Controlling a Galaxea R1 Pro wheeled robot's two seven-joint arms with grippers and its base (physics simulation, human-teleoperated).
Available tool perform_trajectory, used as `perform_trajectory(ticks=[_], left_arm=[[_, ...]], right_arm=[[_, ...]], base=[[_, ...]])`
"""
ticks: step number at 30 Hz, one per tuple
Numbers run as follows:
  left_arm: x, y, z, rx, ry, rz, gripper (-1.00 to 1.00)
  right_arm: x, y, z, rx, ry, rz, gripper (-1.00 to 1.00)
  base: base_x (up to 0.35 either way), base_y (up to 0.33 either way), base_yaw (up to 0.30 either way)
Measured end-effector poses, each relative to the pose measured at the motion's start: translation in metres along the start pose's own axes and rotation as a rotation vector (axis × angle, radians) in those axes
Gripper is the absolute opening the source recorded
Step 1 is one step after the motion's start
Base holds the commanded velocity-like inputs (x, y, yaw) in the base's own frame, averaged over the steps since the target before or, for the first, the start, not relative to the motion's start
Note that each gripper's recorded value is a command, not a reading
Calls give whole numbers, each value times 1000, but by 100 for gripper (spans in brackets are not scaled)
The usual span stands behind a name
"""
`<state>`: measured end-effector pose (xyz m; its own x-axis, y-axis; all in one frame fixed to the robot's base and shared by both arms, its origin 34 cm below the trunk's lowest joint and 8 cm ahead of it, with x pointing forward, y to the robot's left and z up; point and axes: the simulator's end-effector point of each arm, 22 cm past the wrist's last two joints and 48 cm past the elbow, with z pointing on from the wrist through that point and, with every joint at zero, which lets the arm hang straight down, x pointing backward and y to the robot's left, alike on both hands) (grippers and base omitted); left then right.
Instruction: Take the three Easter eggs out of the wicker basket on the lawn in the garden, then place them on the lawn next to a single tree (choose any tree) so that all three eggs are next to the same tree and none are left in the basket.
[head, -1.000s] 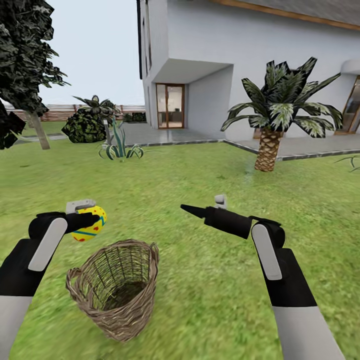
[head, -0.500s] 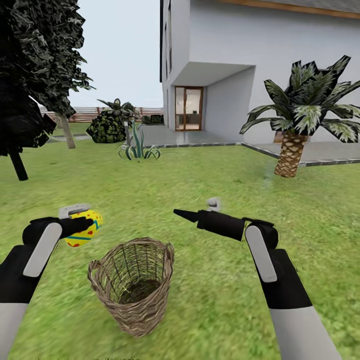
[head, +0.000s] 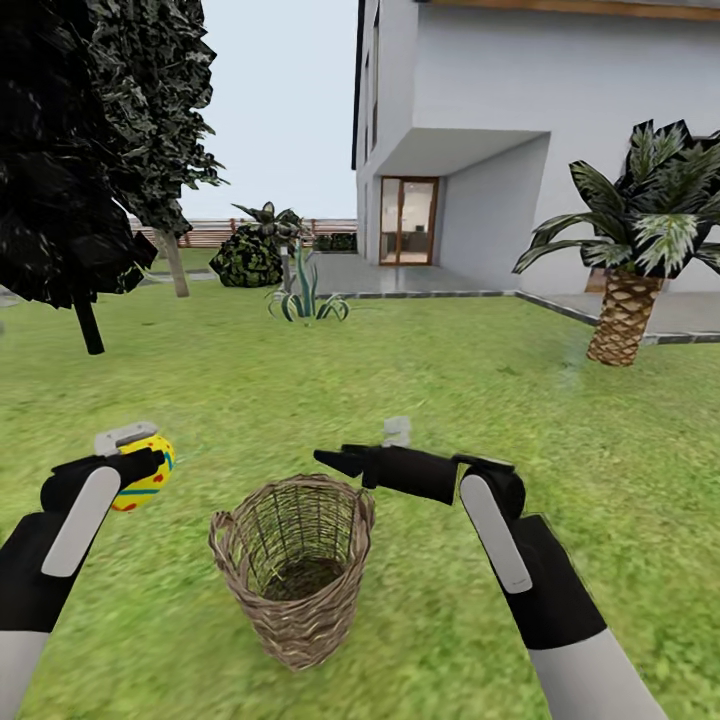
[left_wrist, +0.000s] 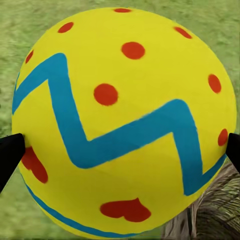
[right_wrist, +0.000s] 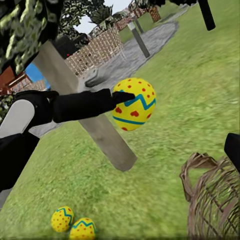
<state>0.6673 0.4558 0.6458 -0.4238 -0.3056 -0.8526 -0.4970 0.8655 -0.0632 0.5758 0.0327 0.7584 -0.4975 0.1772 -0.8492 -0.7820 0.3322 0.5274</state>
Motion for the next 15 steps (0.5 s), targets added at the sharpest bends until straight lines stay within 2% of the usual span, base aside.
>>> perform_trajectory(ticks=[7,15], left_arm=[[10,6,2,-10,13,6,-100],[9,10,3,-12,14,-3,-100]], right_arm=[[29,1,1,-4,-28,16,100],[45,11,9,-22,-1,23,100]], base=[[0,0,7],[0,0,1]])
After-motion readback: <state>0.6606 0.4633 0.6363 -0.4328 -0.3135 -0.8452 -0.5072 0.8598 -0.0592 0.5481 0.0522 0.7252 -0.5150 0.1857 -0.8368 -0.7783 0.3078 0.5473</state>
